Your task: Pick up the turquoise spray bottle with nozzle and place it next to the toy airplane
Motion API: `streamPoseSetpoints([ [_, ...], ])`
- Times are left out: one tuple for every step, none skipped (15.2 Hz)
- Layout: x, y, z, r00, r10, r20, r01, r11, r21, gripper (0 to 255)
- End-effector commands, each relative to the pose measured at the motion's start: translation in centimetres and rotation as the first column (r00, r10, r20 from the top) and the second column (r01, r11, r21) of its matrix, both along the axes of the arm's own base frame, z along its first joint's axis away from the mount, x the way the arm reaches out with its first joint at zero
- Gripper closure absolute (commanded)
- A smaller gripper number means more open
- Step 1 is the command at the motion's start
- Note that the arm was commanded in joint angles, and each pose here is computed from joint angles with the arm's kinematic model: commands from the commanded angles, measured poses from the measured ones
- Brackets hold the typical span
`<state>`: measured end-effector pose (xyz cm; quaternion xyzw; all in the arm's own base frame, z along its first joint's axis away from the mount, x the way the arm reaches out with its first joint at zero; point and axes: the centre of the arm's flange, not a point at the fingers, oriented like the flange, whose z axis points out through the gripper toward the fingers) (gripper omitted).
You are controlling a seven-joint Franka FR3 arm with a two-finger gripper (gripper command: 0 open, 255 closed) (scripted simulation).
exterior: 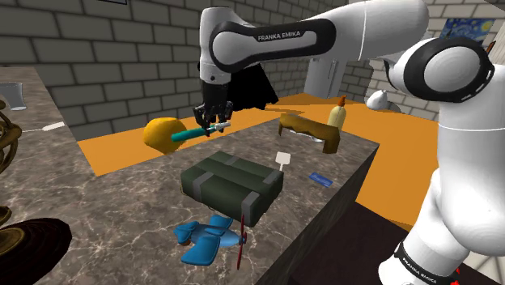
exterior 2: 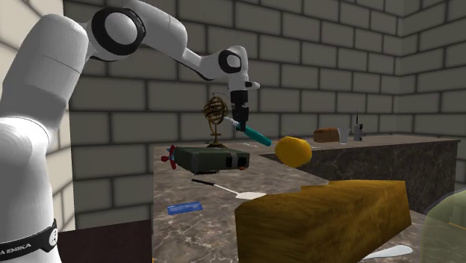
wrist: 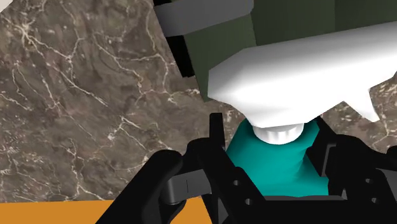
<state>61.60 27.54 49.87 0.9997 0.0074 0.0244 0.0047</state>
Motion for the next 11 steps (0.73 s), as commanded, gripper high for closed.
streamPoseSetpoints([
  [1.1,2.3,0.3,1.000,-0.002,0.000,0.002,1.000,0.000,255],
  [1.9,3.9,0.3,1.000,-0.002,0.000,0.002,1.000,0.000,255],
  [1.9,3.9,-0.3,1.000,-0.002,0.000,0.002,1.000,0.000,255],
  [1.9,3.9,-0.8,1.000,-0.002,0.000,0.002,1.000,0.000,255],
  [1.9,3.9,-1.3,1.000,-0.002,0.000,0.002,1.000,0.000,255],
  [1.9,3.9,-1.8,1.000,-0.002,0.000,0.002,1.000,0.000,255],
  [1.9,3.9,-2.4,1.000,-0.002,0.000,0.002,1.000,0.000,255],
  [1.9,3.9,-2.9,1.000,-0.002,0.000,0.002,1.000,0.000,255],
  [1.9,3.9,-3.4,1.000,-0.002,0.000,0.002,1.000,0.000,255],
  [1.9,3.9,-4.0,1.000,-0.002,0.000,0.002,1.000,0.000,255],
  [1.9,3.9,-4.5,1.000,-0.002,0.000,0.002,1.000,0.000,255],
])
